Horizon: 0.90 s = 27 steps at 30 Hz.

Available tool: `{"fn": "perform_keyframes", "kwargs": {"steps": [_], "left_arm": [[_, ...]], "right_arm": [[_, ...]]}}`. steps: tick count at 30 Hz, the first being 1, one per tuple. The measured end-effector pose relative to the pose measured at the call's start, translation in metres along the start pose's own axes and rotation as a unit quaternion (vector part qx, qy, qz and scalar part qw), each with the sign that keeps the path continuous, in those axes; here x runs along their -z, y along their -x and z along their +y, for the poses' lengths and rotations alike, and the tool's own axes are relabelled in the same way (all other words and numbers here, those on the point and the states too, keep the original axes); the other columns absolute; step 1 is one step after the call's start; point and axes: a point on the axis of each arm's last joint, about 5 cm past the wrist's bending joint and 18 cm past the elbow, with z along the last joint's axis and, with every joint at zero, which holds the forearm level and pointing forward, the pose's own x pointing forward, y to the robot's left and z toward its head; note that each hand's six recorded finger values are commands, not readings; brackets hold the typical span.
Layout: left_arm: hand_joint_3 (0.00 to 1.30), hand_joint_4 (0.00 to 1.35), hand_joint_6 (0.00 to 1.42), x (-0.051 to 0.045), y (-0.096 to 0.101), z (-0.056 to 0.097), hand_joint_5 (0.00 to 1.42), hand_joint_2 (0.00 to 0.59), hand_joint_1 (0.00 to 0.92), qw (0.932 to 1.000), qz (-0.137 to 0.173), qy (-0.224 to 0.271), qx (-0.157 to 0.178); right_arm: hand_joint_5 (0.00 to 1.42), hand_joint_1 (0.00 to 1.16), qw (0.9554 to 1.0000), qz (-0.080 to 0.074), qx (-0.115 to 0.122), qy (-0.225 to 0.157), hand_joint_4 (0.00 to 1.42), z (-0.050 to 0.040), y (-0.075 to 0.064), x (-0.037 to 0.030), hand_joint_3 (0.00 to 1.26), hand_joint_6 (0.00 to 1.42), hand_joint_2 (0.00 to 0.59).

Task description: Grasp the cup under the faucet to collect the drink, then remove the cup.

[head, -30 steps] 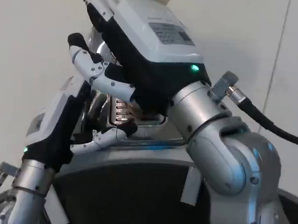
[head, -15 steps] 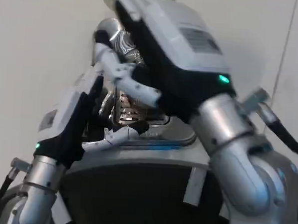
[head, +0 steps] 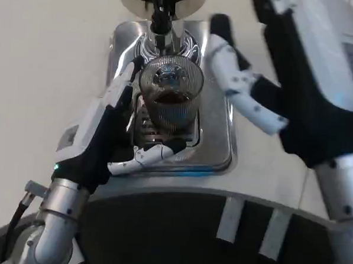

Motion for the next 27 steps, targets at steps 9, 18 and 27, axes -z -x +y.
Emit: {"fn": "perform_keyframes", "kwargs": {"steps": [9, 18, 27], "left_arm": [[0.00, 0.00, 0.07, 0.0018, -0.003, -0.003, 0.06, 0.060, 0.355, 0.9999, 0.010, -0.002, -0.006], [0.00, 0.00, 0.08, 0.0026, -0.008, -0.010, 0.06, 0.059, 0.352, 0.9998, 0.014, -0.008, -0.010], [0.00, 0.00, 0.08, 0.0078, -0.016, -0.012, 0.07, 0.059, 0.352, 0.9990, 0.031, -0.014, -0.027]], "right_arm": [[0.00, 0.26, 0.9924, 0.070, -0.061, 0.081, 0.00, -0.0125, 0.045, 0.0217, 0.00, 0.00, 0.586], [0.00, 0.27, 0.9816, 0.091, -0.100, 0.135, 0.00, -0.0082, 0.073, 0.0360, 0.00, 0.00, 0.586], [0.00, 0.29, 0.9651, 0.116, -0.156, 0.176, 0.00, 0.0085, 0.093, 0.0624, 0.00, 0.00, 0.586]]}}
